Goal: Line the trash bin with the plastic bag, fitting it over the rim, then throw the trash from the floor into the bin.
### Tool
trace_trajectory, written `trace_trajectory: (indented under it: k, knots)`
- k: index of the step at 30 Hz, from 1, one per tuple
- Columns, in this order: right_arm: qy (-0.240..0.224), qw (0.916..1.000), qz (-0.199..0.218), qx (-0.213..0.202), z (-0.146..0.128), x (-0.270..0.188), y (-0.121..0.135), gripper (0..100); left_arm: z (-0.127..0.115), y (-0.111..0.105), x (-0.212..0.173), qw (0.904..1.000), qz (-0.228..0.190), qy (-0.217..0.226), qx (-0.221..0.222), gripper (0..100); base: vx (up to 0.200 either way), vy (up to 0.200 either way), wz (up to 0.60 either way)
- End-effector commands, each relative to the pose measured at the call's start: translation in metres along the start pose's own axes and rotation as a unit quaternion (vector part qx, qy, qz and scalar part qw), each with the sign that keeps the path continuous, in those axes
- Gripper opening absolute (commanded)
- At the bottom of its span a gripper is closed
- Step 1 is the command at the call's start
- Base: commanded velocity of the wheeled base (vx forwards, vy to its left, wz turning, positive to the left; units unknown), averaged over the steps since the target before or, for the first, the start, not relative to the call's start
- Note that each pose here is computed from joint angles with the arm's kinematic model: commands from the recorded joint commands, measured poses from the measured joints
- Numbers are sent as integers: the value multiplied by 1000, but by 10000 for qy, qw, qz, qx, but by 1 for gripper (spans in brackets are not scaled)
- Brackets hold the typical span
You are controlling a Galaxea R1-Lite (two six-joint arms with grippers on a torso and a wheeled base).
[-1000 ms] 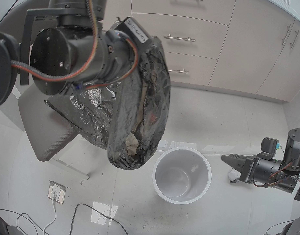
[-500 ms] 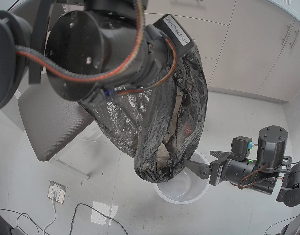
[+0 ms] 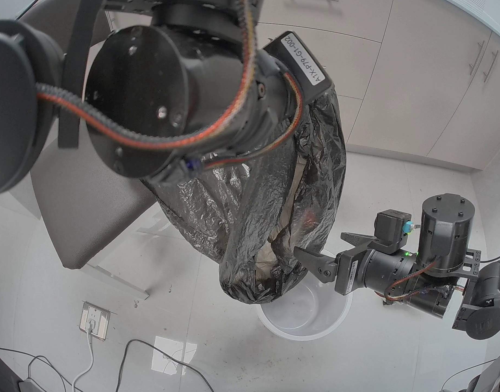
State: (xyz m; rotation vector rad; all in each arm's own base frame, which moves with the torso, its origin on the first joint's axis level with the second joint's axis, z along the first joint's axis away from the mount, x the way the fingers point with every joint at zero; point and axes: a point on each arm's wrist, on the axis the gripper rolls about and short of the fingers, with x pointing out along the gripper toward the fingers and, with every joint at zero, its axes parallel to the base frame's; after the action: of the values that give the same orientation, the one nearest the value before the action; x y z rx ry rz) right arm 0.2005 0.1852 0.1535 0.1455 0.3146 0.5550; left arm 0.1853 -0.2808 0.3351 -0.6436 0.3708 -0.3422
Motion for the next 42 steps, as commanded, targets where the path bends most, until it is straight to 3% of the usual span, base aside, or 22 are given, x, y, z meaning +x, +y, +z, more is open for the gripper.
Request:
trace_trajectory:
  k: [1,10,17,24,25,42]
  knots:
    - [153,9998,-92,19,-8,9,-3,100,-2,0,0,10000,1,17,14,0,0,0,0]
    - [445,9988,-206,12,-23,29,-7,100,-2,0,0,10000,0,26,20,0,0,0,0]
    - [-47,9999,-100,67,-26,47,-1,100,-4,1,1,10000,34,56,49,0,0,0,0]
    - [-98,9997,-202,32,-33,51,5,100,-5,2,1,9999,49,69,69,0,0,0,0]
    - [-125,9996,-242,35,-32,51,5,0,-6,2,2,9999,48,78,83,0,0,0,0]
    - [-439,9981,-429,100,-17,21,-1,0,-5,0,-4,9999,-26,92,63,0,0,0,0]
